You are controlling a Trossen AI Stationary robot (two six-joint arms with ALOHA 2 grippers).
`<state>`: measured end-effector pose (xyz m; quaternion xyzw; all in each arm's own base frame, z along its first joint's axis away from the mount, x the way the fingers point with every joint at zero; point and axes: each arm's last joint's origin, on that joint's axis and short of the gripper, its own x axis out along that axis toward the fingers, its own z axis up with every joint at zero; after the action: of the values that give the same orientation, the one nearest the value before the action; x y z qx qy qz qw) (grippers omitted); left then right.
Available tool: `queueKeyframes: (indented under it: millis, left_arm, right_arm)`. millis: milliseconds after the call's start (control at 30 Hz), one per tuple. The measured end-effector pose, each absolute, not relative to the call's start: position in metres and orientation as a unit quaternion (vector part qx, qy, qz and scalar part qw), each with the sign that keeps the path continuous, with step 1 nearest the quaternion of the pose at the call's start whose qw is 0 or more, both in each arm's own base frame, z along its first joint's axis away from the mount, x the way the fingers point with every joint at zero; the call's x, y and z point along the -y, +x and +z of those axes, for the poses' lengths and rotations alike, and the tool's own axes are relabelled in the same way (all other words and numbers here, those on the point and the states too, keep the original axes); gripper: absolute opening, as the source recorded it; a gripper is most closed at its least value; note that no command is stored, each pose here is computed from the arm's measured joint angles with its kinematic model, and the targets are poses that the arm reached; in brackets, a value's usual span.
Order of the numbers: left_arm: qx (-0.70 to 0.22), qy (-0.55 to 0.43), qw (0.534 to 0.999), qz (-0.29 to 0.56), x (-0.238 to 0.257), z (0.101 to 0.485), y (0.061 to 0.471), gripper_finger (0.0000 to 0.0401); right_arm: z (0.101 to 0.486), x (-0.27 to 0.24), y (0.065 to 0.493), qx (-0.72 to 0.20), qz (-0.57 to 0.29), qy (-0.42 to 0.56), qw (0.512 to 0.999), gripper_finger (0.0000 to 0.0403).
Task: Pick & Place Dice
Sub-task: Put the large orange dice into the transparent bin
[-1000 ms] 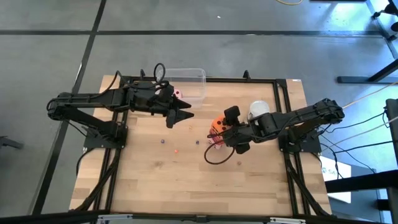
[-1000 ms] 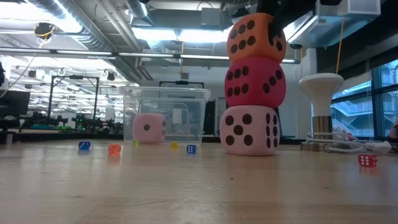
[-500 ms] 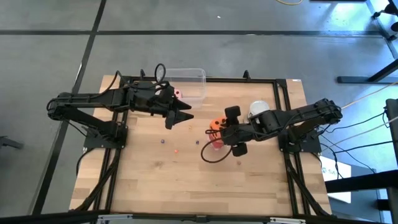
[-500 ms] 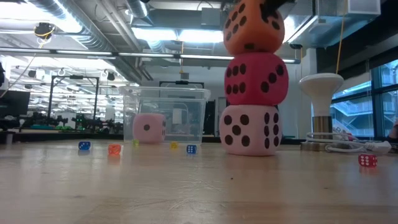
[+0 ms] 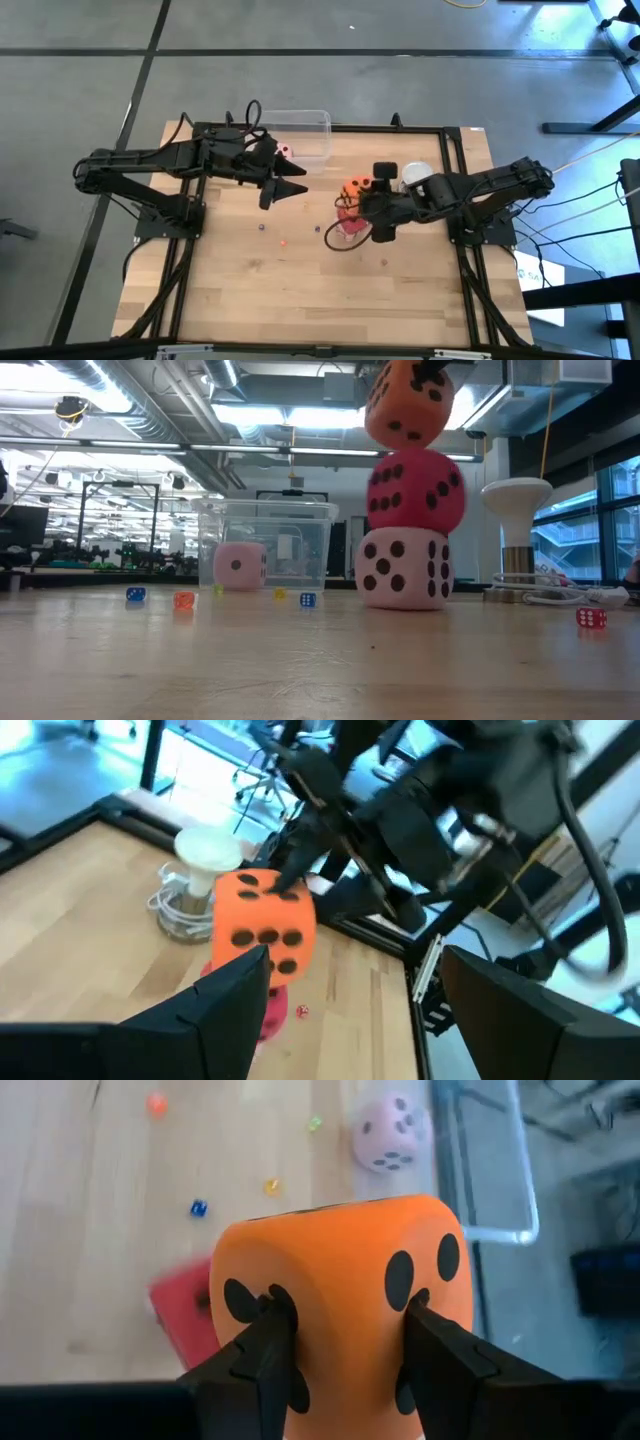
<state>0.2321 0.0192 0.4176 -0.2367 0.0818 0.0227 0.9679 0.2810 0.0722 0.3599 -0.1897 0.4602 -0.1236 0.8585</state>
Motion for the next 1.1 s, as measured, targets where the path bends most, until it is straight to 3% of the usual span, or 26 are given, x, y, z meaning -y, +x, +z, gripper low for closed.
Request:
queueKeyframes:
  millis: [233,433,767,1100]
  left_arm:
    - [-0.034,-0.064,0.996,0.044,-0.007,0.430,0.226,0.0275]
    - [-0.032,0.097,0.991,0.088,0.011,0.430,0.232,0.0275]
    - [0.012,0.181,0.983,0.029,0.028,0.456,0.235,0.0327]
    - [-0.012,0.257,0.964,0.072,0.033,0.469,0.261,0.0381]
  right_arm:
    - [0.399,-0.052,0.244,-0.365,-0.205,0.002,0.908,0.0136]
    - [0.433,-0.044,0.216,-0.248,-0.211,0.137,0.936,0.0136]
    - [0.450,-0.049,0.215,-0.177,-0.167,0.195,0.950,0.0128]
    - [0.458,-0.055,0.221,-0.142,-0.110,0.229,0.957,0.0128]
